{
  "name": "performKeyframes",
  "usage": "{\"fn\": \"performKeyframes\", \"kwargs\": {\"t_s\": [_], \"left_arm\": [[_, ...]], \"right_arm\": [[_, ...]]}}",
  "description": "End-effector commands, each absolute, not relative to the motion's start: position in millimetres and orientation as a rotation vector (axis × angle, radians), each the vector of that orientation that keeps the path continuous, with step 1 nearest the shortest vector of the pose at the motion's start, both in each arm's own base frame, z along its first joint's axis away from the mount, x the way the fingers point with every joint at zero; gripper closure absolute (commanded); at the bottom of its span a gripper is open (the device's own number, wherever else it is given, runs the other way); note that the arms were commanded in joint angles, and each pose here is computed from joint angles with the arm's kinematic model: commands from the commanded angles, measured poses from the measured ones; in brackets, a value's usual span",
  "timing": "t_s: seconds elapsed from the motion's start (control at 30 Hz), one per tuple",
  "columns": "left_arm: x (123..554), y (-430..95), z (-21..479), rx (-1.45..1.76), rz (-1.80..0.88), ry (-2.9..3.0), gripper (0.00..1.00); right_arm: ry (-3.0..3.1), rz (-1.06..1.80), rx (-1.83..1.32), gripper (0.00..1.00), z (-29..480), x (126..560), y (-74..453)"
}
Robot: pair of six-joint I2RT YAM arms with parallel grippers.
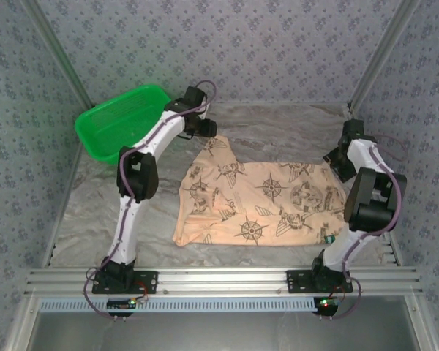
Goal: Fold the inside-out t-shirt
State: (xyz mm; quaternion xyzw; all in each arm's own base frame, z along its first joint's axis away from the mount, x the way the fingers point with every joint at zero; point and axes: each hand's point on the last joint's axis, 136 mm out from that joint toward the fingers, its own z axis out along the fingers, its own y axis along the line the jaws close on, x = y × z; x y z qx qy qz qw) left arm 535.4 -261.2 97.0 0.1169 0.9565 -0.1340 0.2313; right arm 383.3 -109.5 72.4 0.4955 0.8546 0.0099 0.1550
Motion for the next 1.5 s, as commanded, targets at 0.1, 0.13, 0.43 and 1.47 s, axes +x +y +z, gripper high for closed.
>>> {"fn": "performKeyframes", "kwargs": {"t_s": [0.1,0.13,0.43,1.47], "left_arm": [[485,-271,53,0.505,-0.310,2.798,0.45],[472,-267,46,0.520,-0.281,2.818,0.46],[381,-215,4,0.489,-0.110,2.939,0.56],[413,-176,79,0.088,-0.449,2.980,0.49]], "right_arm": [[2.501,0.101,1.455,0.53,52,396,-80],[2.510,0.079,1.425,0.62,49,398,-82],[2.615,-0.306,1.210,0.78,44,405,-118],[2.945,-0.228,0.048,0.46,85,443,-42]]}}
